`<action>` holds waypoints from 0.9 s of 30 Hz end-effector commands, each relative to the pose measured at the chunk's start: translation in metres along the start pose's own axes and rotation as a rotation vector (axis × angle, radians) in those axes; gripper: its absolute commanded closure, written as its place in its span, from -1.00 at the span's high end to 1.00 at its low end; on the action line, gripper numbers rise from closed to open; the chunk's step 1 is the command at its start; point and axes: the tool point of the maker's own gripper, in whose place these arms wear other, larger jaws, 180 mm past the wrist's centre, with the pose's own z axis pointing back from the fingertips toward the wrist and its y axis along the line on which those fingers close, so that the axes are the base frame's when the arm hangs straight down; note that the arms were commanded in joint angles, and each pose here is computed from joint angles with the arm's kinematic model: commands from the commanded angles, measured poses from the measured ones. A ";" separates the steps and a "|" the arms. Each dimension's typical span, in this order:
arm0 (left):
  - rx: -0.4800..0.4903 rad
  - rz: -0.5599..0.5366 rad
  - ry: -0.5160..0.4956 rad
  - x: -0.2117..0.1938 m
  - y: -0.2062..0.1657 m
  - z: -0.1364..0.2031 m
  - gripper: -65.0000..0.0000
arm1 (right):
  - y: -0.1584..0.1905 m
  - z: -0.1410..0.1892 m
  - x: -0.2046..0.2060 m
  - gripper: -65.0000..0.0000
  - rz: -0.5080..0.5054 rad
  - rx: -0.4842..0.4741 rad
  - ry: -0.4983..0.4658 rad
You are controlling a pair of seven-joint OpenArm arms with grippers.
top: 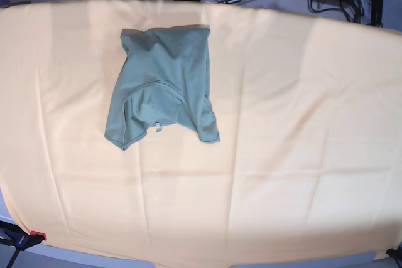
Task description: Fold the T-shirt properly
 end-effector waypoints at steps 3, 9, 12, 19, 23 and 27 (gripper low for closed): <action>0.054 0.040 -0.055 0.008 0.029 -0.019 -1.00 | -0.019 -0.014 0.007 -1.00 0.059 -0.065 -0.008; 0.199 0.095 -0.180 0.021 0.093 -0.046 -1.00 | -0.039 -0.048 0.030 -1.00 0.208 -0.160 -0.055; 0.312 0.119 -0.344 0.041 0.123 -0.046 -1.00 | -0.059 -0.055 0.054 -1.00 0.277 -0.293 -0.130; 0.532 0.144 -0.381 0.064 0.154 -0.067 -1.00 | -0.065 -0.075 0.091 -1.00 0.417 -0.476 -0.194; 0.580 0.118 -0.315 0.066 0.136 -0.102 -1.00 | -0.043 -0.095 0.096 -1.00 0.480 -0.451 -0.176; 0.577 0.112 -0.355 0.075 0.114 -0.125 -1.00 | -0.035 -0.102 0.103 -1.00 0.547 -0.483 -0.173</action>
